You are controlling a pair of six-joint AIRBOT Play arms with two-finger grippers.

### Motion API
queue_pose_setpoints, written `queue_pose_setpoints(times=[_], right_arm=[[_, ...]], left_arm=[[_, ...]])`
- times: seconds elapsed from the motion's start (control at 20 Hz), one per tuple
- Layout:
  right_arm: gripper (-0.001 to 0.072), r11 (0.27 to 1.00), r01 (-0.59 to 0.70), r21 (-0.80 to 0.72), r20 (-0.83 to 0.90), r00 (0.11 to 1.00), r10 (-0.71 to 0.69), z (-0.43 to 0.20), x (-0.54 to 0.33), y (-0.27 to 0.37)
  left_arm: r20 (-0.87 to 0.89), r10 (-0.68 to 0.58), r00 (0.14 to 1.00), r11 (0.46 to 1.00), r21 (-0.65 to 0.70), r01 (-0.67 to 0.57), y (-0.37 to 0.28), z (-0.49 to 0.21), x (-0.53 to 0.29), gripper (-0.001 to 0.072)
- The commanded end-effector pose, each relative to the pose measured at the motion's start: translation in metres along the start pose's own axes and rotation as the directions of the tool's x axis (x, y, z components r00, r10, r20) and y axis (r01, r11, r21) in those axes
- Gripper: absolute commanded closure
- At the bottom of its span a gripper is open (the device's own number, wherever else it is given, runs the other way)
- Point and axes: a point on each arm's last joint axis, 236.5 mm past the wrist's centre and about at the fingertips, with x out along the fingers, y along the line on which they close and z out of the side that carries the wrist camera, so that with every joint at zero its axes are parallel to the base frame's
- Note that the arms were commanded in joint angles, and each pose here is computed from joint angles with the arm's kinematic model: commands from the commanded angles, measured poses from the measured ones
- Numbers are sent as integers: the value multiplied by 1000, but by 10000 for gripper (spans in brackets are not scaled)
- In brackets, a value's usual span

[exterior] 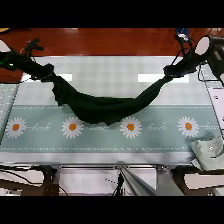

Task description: Fold the shirts.

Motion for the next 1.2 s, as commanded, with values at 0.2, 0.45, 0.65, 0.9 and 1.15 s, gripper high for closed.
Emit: queue_pose_setpoints(times=[0.2,0.45,0.65,0.9,1.15], right_arm=[[687,998,5,70,-54,999,-1,-7,39,-12],[260,999,-19,-34,-126,992,14,-31,-13,-6],[216,990,-139,-3,-48,989,138,-43,-79,29],[215,813,-546,204,-81,818,570,-117,-55,152],[215,703,-624,341,-91,722,686,-175,-15,240]], left_arm=[[-123,-24,992,999,28,28,-15,-13,56,683],[-183,-42,982,997,48,52,-17,-30,40,683],[-94,-25,995,995,94,33,-23,-18,14,683],[-38,-25,999,992,121,29,-36,-12,-6,683],[5,-71,997,990,123,70,-49,-4,-9,683]])
